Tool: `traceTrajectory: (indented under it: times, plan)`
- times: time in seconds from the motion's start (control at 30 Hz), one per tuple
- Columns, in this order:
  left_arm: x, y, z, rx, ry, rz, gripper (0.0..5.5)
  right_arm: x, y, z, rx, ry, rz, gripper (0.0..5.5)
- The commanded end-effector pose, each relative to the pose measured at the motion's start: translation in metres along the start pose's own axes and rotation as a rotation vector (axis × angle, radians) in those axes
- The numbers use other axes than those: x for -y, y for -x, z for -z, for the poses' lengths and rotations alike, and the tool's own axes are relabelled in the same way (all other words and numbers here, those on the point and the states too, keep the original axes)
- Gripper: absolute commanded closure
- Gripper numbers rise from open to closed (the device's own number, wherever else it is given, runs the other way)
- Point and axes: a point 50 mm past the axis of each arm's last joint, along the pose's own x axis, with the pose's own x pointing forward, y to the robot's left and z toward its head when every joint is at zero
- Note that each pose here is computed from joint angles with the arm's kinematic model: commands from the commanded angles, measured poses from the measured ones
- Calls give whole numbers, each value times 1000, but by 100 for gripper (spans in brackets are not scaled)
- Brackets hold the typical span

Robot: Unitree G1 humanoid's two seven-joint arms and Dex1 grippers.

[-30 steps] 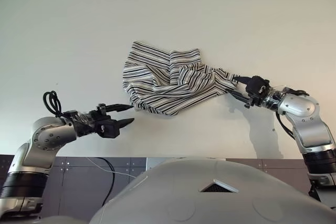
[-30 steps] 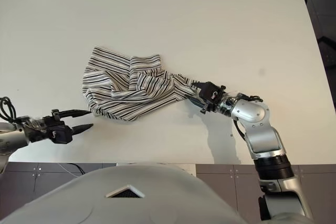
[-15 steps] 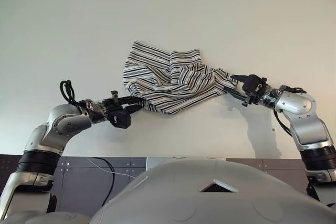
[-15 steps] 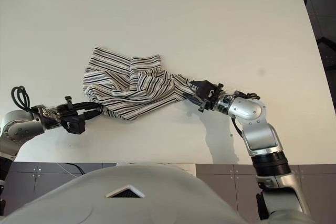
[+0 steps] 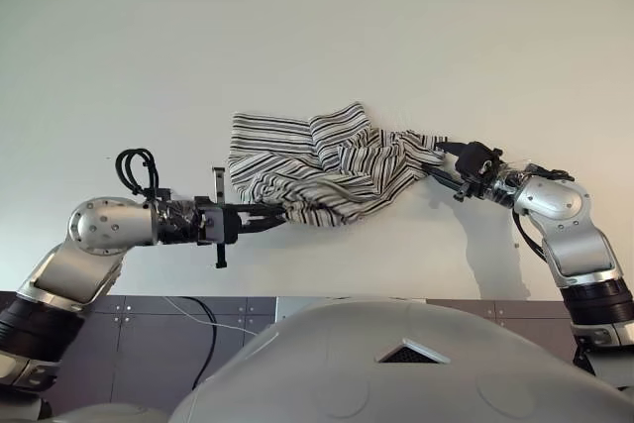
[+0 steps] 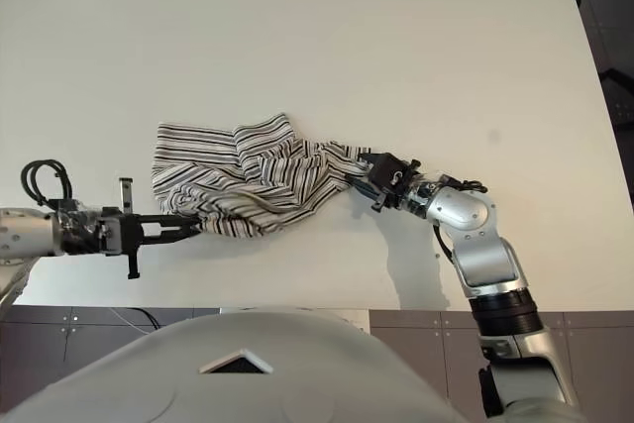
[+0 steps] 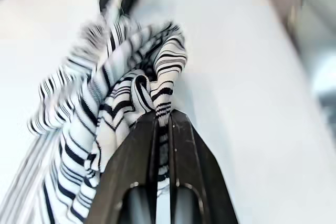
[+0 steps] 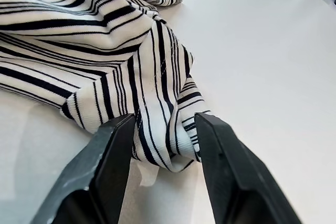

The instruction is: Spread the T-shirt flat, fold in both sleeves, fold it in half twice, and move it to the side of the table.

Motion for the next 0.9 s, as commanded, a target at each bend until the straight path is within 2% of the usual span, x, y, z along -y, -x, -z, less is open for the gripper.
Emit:
traceTrajectory:
  times: [0.03,0.17,0.23,0.37,0.53,0.63,0.73,0.8,0.9]
  plan:
    - [-70,10,-66,362,391,-220,539,2,1,0,-1,-5,26,344]
    - [-87,4,-42,300,725,-384,539,2,0,-1,-7,12,14,344]
    - [-91,-6,-26,205,875,-452,539,7,-2,-3,-7,32,26,344]
    - [-91,-11,4,-5,985,-538,539,15,-9,-12,21,80,67,344]
    - [-89,-10,9,-62,990,-521,539,34,-15,-31,96,179,230,344]
    - [-80,-10,5,-128,867,-443,539,39,-15,-55,222,214,294,344]
    - [-77,-12,5,-167,797,-411,539,16,-13,-69,340,191,119,344]
    - [-78,-13,7,-174,784,-410,539,-5,-13,-62,319,229,-45,344]
    - [-80,-16,7,-172,777,-412,539,-20,-14,-43,228,373,-174,344]
